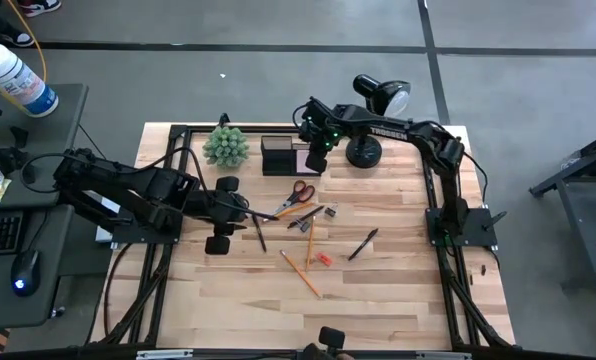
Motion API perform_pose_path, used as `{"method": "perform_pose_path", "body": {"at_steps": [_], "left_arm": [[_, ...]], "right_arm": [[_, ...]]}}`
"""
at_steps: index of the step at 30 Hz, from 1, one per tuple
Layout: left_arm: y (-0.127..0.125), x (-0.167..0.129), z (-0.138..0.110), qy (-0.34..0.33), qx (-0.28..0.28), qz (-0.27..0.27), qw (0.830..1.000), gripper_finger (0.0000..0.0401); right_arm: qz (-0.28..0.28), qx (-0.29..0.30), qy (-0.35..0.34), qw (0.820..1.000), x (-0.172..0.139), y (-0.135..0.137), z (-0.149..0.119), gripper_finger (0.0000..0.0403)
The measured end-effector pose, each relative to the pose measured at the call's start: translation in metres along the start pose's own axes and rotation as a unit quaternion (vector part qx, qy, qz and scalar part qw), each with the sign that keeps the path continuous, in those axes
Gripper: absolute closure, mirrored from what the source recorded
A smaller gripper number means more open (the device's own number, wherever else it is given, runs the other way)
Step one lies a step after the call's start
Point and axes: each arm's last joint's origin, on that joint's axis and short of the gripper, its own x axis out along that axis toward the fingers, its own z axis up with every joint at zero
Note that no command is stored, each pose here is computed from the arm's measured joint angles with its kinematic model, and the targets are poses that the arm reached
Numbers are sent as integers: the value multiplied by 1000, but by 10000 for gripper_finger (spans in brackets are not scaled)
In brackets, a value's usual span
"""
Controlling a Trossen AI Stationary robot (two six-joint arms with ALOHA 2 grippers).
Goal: Pick and place office supplies into organizer
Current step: Put the pink sticky notes into the black desk organizer
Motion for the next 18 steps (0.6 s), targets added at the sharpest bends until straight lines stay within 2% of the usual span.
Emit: {"method": "perform_pose_path", "body": {"at_steps": [9, 12, 18], "left_arm": [[0, 0, 0, 0, 0, 0, 1000, 295], [0, 0, 0, 0, 0, 0, 1000, 295], [0, 0, 0, 0, -2, 0, 1000, 295]], "right_arm": [[-23, -27, -21, 999, 2, -10, 3, 403], [-13, -23, -29, 999, 6, -11, 4, 403], [-13, -30, -5, 999, 18, -12, -1, 403]]}}
